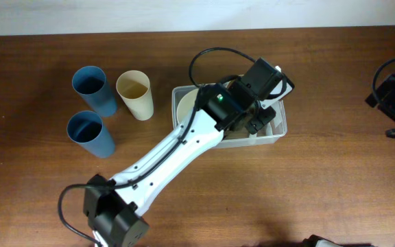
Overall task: Pack container
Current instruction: 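Carry the cream cup with the left gripper over the container, then lower the cream cup into the container's right end and release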
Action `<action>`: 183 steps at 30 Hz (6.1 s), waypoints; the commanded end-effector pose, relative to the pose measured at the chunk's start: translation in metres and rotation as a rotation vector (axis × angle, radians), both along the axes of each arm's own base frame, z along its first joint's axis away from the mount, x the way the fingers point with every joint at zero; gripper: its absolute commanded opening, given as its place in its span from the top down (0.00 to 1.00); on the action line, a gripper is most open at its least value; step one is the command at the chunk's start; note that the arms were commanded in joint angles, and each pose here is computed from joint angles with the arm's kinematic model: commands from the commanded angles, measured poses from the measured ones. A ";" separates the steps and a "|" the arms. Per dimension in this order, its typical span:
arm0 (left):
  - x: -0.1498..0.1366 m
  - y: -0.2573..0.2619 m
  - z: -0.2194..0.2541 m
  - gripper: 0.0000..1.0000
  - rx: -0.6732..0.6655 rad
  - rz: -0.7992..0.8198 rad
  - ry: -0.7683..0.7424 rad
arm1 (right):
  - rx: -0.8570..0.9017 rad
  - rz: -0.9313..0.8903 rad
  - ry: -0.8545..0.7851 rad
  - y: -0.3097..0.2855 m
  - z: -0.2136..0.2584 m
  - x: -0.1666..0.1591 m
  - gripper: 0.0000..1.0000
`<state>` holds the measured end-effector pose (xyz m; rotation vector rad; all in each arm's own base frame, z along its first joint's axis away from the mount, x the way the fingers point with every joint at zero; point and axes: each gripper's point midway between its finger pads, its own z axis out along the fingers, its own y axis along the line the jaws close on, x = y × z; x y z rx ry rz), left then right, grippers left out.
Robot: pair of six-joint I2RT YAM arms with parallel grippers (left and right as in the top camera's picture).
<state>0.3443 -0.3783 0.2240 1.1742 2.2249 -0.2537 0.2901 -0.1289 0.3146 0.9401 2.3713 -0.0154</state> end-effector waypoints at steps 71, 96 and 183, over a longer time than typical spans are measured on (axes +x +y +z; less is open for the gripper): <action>0.038 -0.009 -0.058 0.79 0.082 -0.028 0.184 | -0.008 -0.006 -0.011 -0.003 0.004 0.001 0.01; 0.039 -0.039 -0.059 0.47 0.036 -0.077 0.123 | -0.008 -0.006 -0.010 -0.003 0.004 0.001 0.01; 0.039 -0.008 -0.060 0.73 0.206 -0.036 0.113 | -0.008 -0.006 -0.011 -0.003 0.004 0.001 0.01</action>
